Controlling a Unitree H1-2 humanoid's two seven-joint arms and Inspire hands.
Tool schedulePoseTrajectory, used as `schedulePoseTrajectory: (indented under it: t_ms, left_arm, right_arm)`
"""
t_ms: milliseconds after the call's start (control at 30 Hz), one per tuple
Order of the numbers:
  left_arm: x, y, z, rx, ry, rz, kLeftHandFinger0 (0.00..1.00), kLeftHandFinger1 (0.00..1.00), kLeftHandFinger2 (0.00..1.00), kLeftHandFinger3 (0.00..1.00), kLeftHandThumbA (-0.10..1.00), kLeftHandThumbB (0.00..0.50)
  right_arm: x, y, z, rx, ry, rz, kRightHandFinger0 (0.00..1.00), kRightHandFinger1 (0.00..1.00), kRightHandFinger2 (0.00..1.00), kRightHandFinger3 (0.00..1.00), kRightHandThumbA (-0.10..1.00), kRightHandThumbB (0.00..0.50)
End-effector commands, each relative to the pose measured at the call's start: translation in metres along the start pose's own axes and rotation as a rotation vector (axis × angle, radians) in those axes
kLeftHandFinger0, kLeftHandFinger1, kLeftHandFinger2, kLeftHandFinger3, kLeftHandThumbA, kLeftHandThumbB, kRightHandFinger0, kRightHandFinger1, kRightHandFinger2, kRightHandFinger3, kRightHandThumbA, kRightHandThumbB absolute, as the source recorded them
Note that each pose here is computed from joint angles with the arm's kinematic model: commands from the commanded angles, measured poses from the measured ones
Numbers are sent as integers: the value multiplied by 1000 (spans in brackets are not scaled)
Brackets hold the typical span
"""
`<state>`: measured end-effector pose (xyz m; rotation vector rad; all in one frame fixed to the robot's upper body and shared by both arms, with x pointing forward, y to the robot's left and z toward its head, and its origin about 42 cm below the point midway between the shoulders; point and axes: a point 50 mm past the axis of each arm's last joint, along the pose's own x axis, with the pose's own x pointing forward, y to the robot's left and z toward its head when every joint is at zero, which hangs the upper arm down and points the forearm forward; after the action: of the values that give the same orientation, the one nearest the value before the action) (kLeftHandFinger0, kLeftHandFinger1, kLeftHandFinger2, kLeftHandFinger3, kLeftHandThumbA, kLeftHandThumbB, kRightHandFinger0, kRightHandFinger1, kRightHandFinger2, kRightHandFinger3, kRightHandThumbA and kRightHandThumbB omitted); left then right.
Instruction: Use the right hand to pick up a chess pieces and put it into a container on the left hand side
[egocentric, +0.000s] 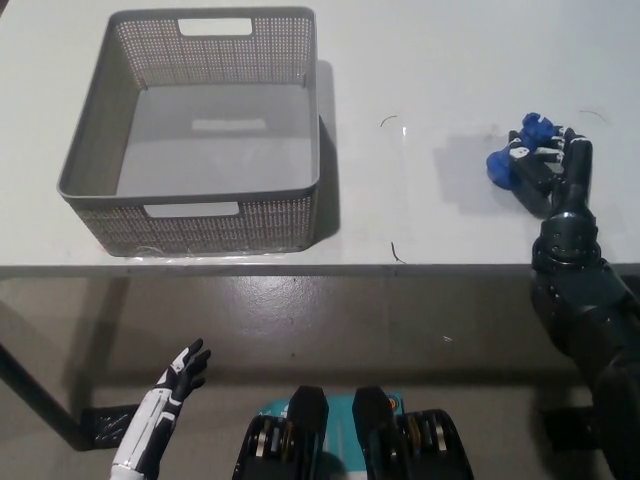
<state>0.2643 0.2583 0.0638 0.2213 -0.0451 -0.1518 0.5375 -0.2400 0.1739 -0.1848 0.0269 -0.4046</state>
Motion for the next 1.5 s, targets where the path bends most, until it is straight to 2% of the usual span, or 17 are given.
schedulePoseTrajectory:
  t_ms: [0,133,267,367,467,600,667,700,767,967,1067,1100,1167,1200,1300,1400,1467]
  left_arm:
    - [6,9,11,21,-54,-5,1000,1000,1000,1000,1000,342]
    - [7,10,12,30,-53,-5,1000,1000,1000,1000,1000,336]
    - [8,11,13,35,-55,-6,1000,1000,1000,1000,1000,335]
    - [8,10,12,35,-55,-7,1000,1000,1000,1000,1000,333]
    - [8,11,12,37,-54,-9,1000,1000,1000,1000,1000,341]
    - [7,12,11,41,-52,-14,1000,1000,1000,1000,1000,337]
    - [7,12,12,45,-48,-16,1000,1000,1000,1000,1000,332]
    - [7,12,11,45,-48,-16,1000,1000,1000,1000,1000,333]
    - [8,11,10,42,-49,-15,1000,1000,1000,1000,1000,340]
    - [3,8,7,37,-36,-18,1000,1000,1000,1000,1000,339]
    - [2,7,7,45,-44,-25,1000,1000,1000,1000,1000,332]
    - [2,7,7,46,-40,-27,1000,1000,1000,1000,1000,345]
    - [2,7,7,46,-37,-32,1000,1000,1000,1000,1000,351]
    - [2,7,6,47,-38,-34,1000,1000,1000,1000,1000,347]
    - [2,6,6,41,-42,-39,1000,1000,1000,1000,1000,340]
    - [4,6,7,40,-43,-43,1000,1000,1000,1000,1000,347]
    - [6,6,8,41,-45,-45,1000,1000,1000,1000,1000,341]
  right_arm:
    - [13,9,58,110,-193,-29,0,32,366,354,-100,113]
    - [14,19,90,134,-284,-7,0,70,455,489,-100,136]
    - [11,29,129,161,-407,24,0,112,506,535,-100,143]
    - [4,38,161,175,-491,48,0,86,458,497,-100,145]
    - [-7,51,188,175,-555,63,0,84,459,459,-100,139]
    - [-18,71,210,186,-576,116,0,98,492,465,-100,132]
    - [-25,81,220,177,-605,151,0,58,458,480,-100,120]
    - [-26,82,220,173,-607,153,0,54,454,481,-100,120]
    - [-34,98,230,152,-619,170,0,45,442,376,-100,152]
    - [-69,152,246,145,-643,348,0,132,523,347,-100,160]
    - [-86,177,253,109,-657,406,0,116,508,330,-100,172]
    - [-91,182,254,108,-657,426,0,91,482,316,-100,160]
    - [-100,195,255,102,-653,472,0,93,496,333,-100,142]
    - [-109,206,253,81,-673,509,0,97,514,380,-100,133]
    - [-120,222,248,60,-665,551,0,128,549,361,-100,137]
    - [-129,234,243,53,-607,602,0,217,627,460,-100,122]
    - [-133,239,237,21,-588,623,0,213,619,492,-100,116]
